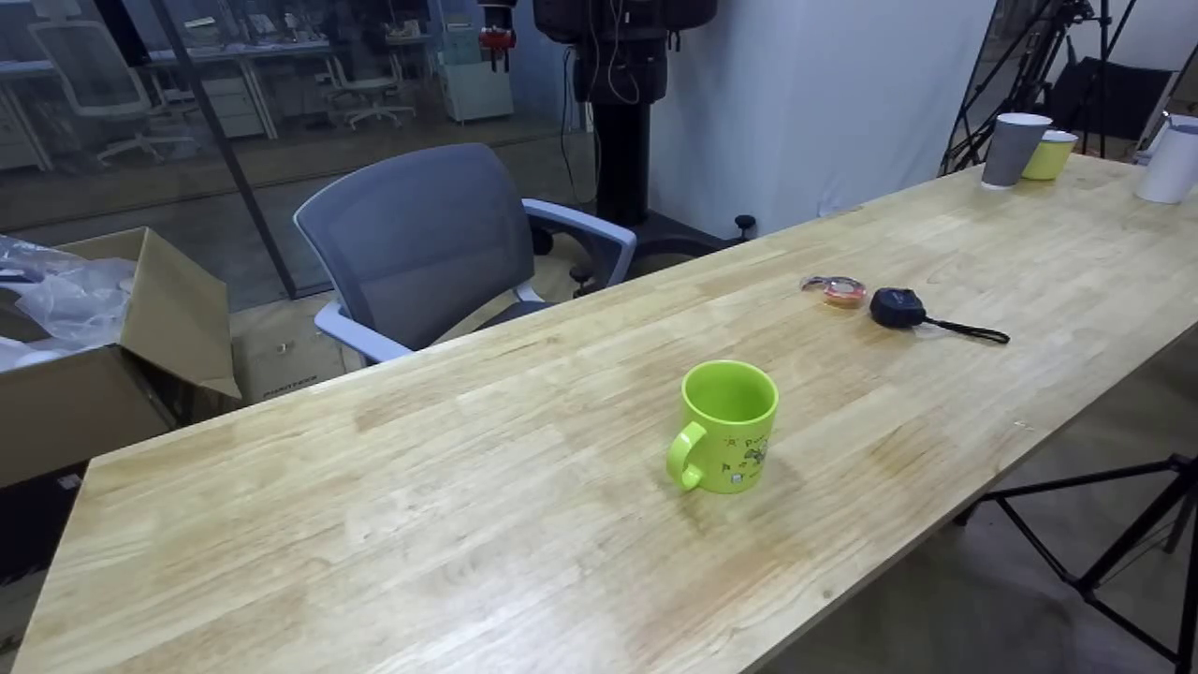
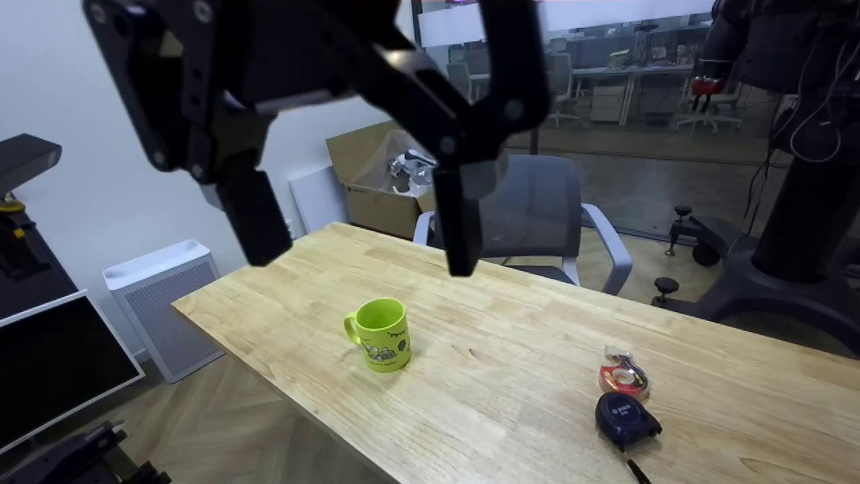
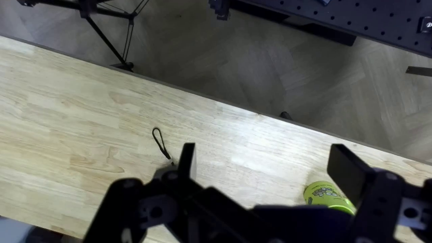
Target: Move the mug to the right
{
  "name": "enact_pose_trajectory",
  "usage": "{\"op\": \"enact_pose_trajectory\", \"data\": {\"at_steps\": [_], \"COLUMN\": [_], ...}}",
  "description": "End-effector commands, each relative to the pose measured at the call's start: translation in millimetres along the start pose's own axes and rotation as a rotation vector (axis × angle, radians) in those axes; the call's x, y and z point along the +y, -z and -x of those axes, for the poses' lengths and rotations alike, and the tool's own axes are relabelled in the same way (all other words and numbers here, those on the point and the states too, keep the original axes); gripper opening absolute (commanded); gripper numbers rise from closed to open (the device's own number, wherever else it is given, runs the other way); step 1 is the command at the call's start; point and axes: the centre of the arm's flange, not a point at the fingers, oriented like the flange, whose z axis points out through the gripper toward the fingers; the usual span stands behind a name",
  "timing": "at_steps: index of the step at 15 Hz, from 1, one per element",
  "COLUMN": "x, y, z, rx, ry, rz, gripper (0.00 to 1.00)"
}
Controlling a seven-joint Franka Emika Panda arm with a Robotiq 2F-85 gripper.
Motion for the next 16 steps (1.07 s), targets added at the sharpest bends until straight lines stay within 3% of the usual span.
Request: {"op": "enact_pose_trajectory", "data": {"at_steps": [1, 9, 16], "x": [14.2, 35.9, 30.7], "y": [-2.9, -19.9, -45.3], "z": [-32.7, -99.6, -159.2], "rx": [0.018, 0.090, 0.080], "ry": [0.010, 0.010, 0.006], "rz": [-0.001, 0.028, -0.028], "gripper": [1.00, 1.00, 1.00]}}
